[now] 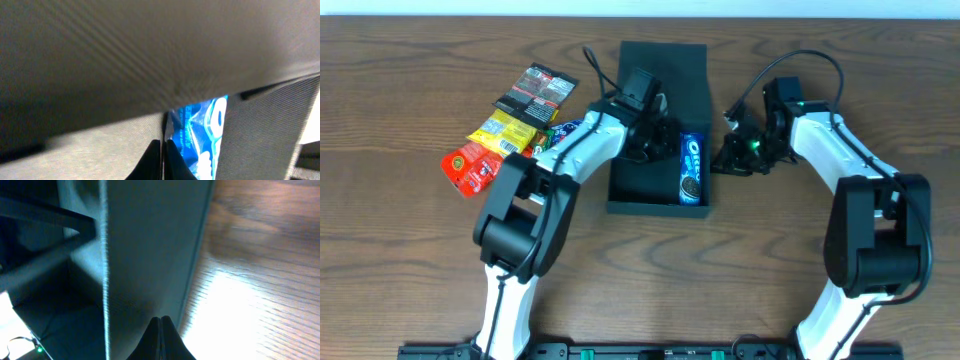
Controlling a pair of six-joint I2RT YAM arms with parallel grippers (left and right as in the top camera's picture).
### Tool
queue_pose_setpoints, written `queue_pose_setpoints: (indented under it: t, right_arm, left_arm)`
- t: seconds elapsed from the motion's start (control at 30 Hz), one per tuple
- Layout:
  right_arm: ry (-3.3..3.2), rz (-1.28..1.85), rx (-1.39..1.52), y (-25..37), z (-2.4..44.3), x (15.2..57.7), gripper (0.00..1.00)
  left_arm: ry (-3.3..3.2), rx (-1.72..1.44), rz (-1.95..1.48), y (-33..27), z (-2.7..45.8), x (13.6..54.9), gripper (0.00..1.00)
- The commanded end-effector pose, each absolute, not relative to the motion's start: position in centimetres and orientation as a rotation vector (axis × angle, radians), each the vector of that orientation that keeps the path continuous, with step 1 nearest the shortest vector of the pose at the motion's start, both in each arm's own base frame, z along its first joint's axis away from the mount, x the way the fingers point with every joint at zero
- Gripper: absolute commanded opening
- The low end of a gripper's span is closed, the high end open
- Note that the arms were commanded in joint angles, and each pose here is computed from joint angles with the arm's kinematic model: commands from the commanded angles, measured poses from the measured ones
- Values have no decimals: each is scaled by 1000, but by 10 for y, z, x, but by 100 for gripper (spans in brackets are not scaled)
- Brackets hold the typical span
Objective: Pack container
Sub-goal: 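Grasp the black snack packet with the left gripper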
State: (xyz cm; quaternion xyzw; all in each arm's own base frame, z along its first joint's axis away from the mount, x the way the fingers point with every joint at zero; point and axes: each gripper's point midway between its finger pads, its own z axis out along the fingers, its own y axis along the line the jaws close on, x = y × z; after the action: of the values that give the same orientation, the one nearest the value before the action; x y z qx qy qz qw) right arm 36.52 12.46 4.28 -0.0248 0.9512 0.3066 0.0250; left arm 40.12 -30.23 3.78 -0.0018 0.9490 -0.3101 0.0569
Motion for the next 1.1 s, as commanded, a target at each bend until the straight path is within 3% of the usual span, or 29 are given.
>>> queue_pose_setpoints:
  t: [0.0, 0.1, 0.23, 0.33, 0.63, 0.77, 0.9, 1.07]
  right_arm:
    - [2892, 967, -33, 108, 52, 381, 1]
    - [2867, 957, 0, 97, 61, 391, 2]
    - [2810, 934, 30, 81, 77, 409, 2]
    - [2779, 921, 32, 76, 84, 418, 1]
    - [2749, 908, 19, 75, 86, 425, 1]
    - [2749, 908, 20, 75, 86, 425, 2]
    - [2760, 892, 48, 73, 85, 425, 2]
    - [2760, 893, 48, 73, 85, 425, 2]
  left_arm:
    - [2656, 81, -920, -294, 119, 430, 6]
    - [2527, 113, -812, -278, 163, 444, 5]
    - [2326, -102, -388, -202, 218, 476, 6]
    - [2258, -90, -126, -154, 227, 491, 6]
    - [2446, 356, 160, -129, 137, 500, 6]
    - [2498, 349, 353, -108, 103, 503, 6]
    - [2541, 479, 471, -99, 71, 502, 13]
    - [2553, 574, 616, -86, 54, 501, 13]
